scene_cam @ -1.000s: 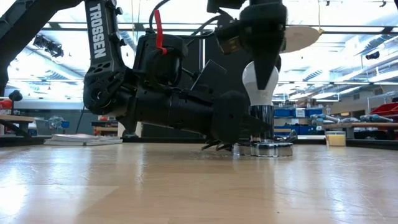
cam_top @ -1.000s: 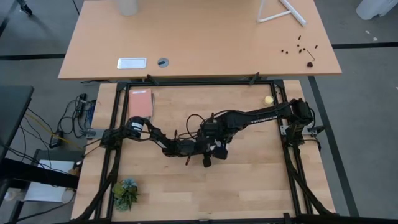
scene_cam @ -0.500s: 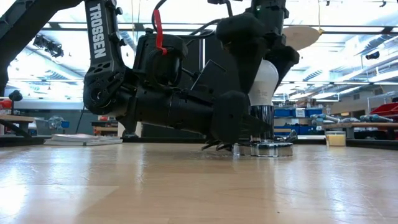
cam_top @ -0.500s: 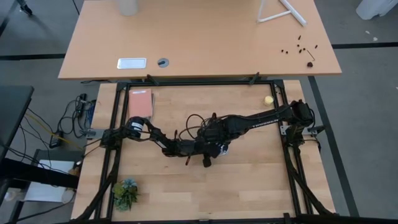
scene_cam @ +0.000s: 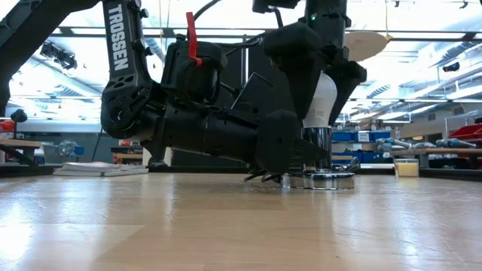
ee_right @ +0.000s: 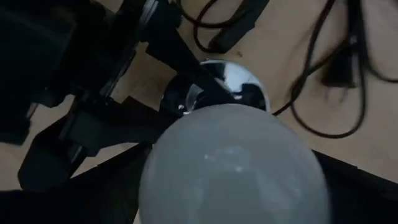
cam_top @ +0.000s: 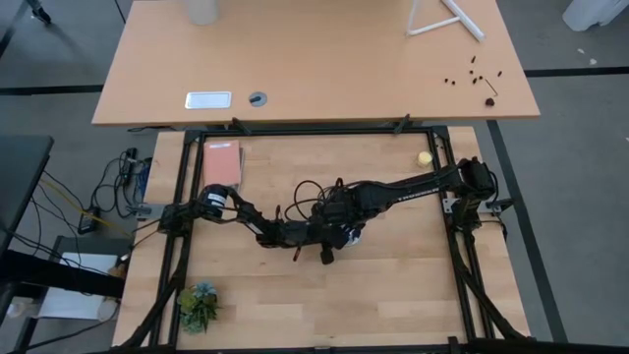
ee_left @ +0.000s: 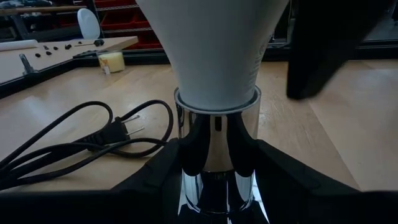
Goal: Screw lightbulb
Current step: Remove the lightbulb from the socket
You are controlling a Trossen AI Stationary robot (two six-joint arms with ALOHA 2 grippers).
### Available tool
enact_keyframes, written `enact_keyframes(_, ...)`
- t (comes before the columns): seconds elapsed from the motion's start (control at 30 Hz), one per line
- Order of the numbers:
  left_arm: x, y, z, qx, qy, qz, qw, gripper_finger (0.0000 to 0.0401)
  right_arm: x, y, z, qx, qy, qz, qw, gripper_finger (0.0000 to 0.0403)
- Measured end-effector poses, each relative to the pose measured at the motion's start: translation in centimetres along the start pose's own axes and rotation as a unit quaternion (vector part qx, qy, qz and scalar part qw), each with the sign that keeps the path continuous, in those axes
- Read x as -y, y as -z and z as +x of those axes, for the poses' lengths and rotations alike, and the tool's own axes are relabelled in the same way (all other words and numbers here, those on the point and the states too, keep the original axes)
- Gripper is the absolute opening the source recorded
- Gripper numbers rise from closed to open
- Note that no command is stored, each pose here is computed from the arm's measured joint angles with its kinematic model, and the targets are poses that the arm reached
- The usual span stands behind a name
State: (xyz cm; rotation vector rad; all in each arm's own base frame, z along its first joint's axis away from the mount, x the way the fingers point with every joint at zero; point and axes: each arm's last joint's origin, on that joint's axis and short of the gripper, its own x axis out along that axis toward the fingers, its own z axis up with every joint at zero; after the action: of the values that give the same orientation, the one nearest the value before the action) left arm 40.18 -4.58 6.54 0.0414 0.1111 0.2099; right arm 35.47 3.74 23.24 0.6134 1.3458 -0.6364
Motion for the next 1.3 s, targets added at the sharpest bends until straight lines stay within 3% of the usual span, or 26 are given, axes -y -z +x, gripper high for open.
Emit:
enact_keyframes(0.63, 0.0, 0.0, 0.0, 0.000, -0.002, -0.002, 1.000, 0.0171, 0.6, -0.5, 1.3, -0.003, -0.016, -0.071, 0.997, 0.0369)
enact_keyframes(0.87, 0.0, 0.0, 0.0, -0.001, -0.003, -0.002, 1.000, 0.0171, 0.7, -0.6, 1.4, -0.001, -0.016, -0.161, 0.987, 0.0322)
enact_keyframes(1.13, 0.0, 0.0, 0.0, -0.001, -0.002, 0.001, 1.000, 0.0171, 0.7, -0.6, 1.4, 0.001, -0.013, -0.319, 0.948, 0.0239)
enact_keyframes(1.23, 0.0, 0.0, 0.0, -0.001, -0.002, 0.001, 1.000, 0.0171, 0.7, -0.6, 1.4, 0.002, -0.011, -0.394, 0.919, 0.0239)
enact_keyframes(1.3, 0.0, 0.0, 0.0, -0.001, -0.003, 0.002, 1.000, 0.0171, 0.7, -0.6, 1.4, 0.003, -0.011, -0.455, 0.890, 0.0239)
